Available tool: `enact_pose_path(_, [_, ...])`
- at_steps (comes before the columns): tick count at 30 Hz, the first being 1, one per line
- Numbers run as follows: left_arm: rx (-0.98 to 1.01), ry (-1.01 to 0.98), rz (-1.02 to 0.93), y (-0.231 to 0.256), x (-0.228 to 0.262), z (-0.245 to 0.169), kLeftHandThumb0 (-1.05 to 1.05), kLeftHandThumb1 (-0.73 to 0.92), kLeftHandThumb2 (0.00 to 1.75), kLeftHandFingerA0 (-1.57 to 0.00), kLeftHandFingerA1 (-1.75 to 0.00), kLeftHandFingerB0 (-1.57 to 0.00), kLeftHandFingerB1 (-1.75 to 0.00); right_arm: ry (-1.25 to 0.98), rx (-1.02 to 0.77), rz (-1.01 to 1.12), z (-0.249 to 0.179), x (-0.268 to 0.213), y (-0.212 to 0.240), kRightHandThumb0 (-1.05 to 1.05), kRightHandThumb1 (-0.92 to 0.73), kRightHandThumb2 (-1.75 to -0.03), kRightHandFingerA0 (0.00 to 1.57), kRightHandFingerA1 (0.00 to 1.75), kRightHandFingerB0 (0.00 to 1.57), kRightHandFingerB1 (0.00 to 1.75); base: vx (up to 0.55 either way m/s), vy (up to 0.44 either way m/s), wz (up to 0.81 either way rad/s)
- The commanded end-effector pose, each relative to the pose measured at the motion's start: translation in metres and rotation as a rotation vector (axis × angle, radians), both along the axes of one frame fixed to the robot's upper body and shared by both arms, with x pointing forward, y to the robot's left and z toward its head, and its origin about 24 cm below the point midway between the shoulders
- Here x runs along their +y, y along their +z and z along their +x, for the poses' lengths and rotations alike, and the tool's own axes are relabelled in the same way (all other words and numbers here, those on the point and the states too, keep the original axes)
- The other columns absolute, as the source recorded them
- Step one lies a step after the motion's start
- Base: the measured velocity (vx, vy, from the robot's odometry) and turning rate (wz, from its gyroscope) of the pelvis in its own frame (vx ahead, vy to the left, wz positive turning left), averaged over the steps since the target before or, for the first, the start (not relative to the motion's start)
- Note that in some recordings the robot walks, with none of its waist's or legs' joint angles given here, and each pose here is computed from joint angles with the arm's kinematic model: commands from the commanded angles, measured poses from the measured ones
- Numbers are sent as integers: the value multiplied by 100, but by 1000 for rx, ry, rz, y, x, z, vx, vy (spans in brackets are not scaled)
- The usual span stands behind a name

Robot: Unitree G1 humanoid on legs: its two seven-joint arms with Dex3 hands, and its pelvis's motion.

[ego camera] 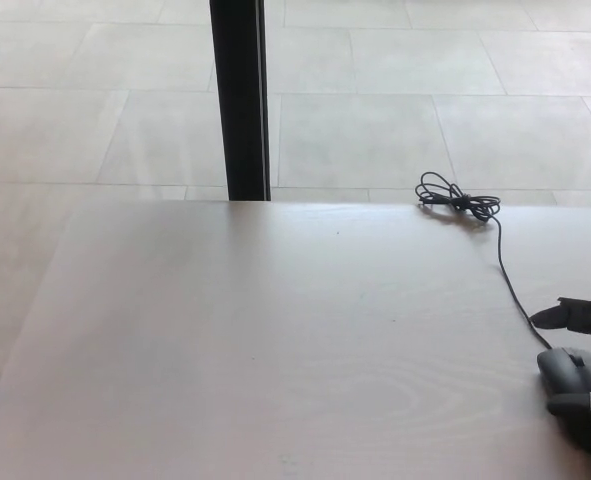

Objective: The robot uses its right fingers to click on the left button of the black mouse placed on the table.

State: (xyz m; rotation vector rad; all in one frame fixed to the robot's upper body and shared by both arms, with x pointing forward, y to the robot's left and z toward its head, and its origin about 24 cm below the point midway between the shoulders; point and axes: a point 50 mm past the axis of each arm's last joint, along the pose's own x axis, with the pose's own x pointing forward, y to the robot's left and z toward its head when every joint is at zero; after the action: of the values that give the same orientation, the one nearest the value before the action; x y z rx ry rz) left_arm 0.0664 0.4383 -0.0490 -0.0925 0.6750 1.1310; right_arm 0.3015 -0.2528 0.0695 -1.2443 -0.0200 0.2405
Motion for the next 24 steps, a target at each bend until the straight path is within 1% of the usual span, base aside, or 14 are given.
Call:
enact_pose_path(1, [-45,34,12,4,4,-2,-65,53,57,-93,-76,-59,-50,-18,13,-48,-1,-6,-11,-52,-69,-60,33,45,47,36,0,0,0])
enact_pose_path(4, [-47,26,20,5,5,-3,-64,54,57,-89,-72,-60,-52,-35,16,-54,0,-11,-11,-54,-69,-61,33,45,47,38,0,0,0])
enact_pose_path(6, [-46,28,16,6,6,-3,-63,55,56,-82,-67,-54,-49,-52,11,-89,1,-16,-9,-60,-72,-62,34,43,48,36,0,0,0])
enact_pose_path(7, [-49,29,15,6,6,-3,-63,54,56,-81,-68,-54,-50,-57,9,-116,2,-18,-8,-64,-67,-65,32,44,45,38,0,0,0])
enact_pose_path(8, [-50,32,14,6,6,-2,-63,54,56,-81,-68,-54,-50,-57,7,-121,3,-19,-8,-64,-67,-65,32,44,45,38,0,0,0])
enact_pose_path(9, [-50,37,11,6,6,-2,-65,49,60,-85,-71,-52,-51,-63,9,-114,3,-20,-7,-60,-73,-62,34,43,47,36,0,0,0])
enact_pose_path(10, [-54,27,22,7,6,-1,-63,54,57,-85,-71,-60,-52,-64,7,-115,3,-21,-7,-63,-68,-64,32,44,46,38,0,0,0])
enact_pose_path(11, [-45,22,27,7,6,0,-63,55,57,-85,-73,-60,-52,-64,12,-112,3,-21,-7,-61,-74,-62,33,43,48,36,0,0,0])
enact_pose_path(12, [-52,34,24,7,6,0,-63,53,57,-88,-72,-61,-52,-63,13,-114,3,-22,-8,-61,-74,-62,33,43,48,36,0,0,0])
enact_pose_path(13, [-41,26,28,7,6,0,-64,56,57,-84,-68,-58,-50,-59,16,-110,2,-22,-10,-62,-74,-63,35,43,49,37,0,0,0])
enact_pose_path(16, [-48,32,21,6,5,0,-61,55,57,-85,-68,-59,-51,-62,15,-110,0,-23,-12,-62,-74,-62,36,43,50,38,0,0,0])
enact_pose_path(17, [-44,29,24,6,5,-1,-63,55,57,-82,-66,-61,-52,-67,15,-103,0,-23,-13,-65,-75,-63,34,44,50,37,0,0,0])
enact_pose_path(19, [-64,41,16,7,6,-1,-60,55,57,-85,-70,-61,-52,-62,9,-103,0,-22,-14,-64,-74,-62,35,44,51,38,0,0,0])
enact_pose_path(24, [-25,24,35,7,6,-2,-64,56,57,-84,-68,-59,-51,-43,20,-111,2,-17,-12,-63,-75,-63,33,42,48,37,0,0,0])
